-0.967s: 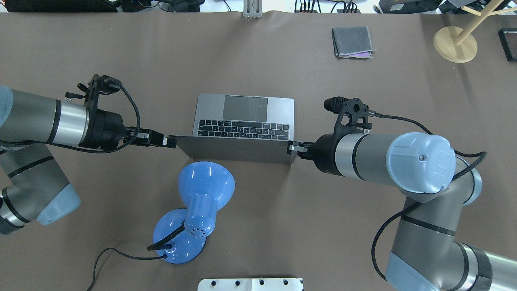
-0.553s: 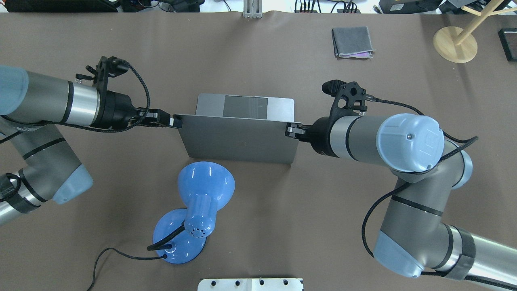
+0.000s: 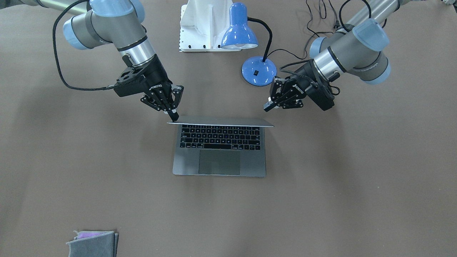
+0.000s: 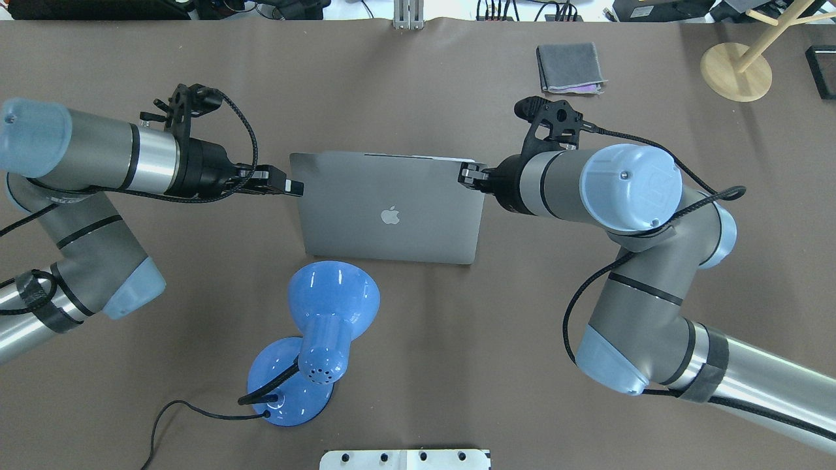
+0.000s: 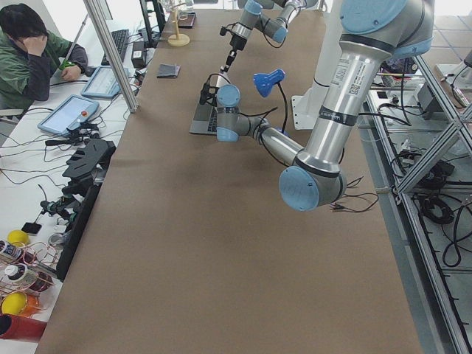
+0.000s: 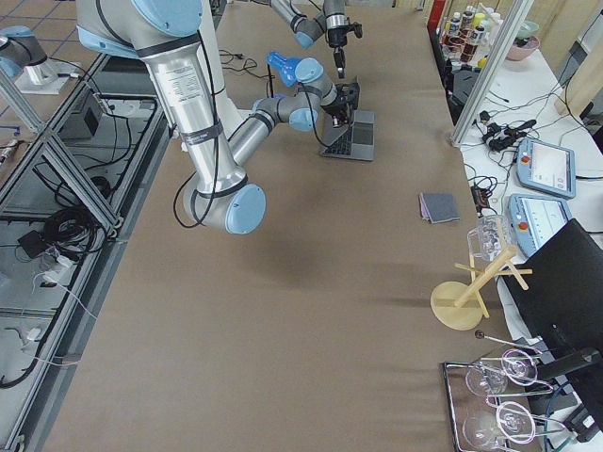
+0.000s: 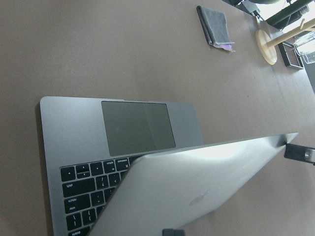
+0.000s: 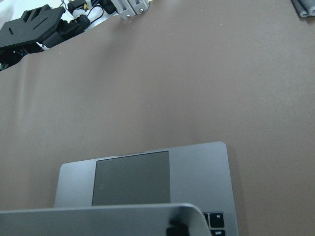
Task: Close laptop
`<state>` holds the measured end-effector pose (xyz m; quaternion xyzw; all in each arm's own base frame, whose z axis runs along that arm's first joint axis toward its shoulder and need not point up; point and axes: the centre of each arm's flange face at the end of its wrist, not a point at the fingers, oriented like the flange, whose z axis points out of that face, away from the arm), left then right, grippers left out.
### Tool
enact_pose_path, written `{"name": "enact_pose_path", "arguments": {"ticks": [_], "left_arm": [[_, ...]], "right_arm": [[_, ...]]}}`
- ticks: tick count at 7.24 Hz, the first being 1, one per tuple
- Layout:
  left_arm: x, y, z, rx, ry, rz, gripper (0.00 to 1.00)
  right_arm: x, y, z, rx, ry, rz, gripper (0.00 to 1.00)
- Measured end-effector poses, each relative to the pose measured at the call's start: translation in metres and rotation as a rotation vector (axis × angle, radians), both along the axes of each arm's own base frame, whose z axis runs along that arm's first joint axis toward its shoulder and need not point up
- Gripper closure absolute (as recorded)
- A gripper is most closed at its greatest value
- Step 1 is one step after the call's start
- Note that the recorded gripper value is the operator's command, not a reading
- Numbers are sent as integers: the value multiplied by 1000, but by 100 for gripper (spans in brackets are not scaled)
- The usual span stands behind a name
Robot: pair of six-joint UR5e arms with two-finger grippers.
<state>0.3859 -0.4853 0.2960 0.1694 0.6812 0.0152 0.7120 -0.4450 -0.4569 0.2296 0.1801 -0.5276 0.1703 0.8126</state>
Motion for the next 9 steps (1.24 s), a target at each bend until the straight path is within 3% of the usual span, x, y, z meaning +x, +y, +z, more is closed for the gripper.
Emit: {"name": "enact_pose_path", "arguments": {"ticks": [2, 6, 9], "left_arm": [[21, -27, 2, -11, -23, -66, 100], [52, -73, 21, 11, -175, -171, 100], [74, -90, 39, 6, -245, -188, 100]], "right_arm": [[-10, -26, 11, -18, 36, 21, 100], [-44, -58, 22, -51, 86, 31, 100], [-69, -75, 41, -85, 138, 32, 100]]}}
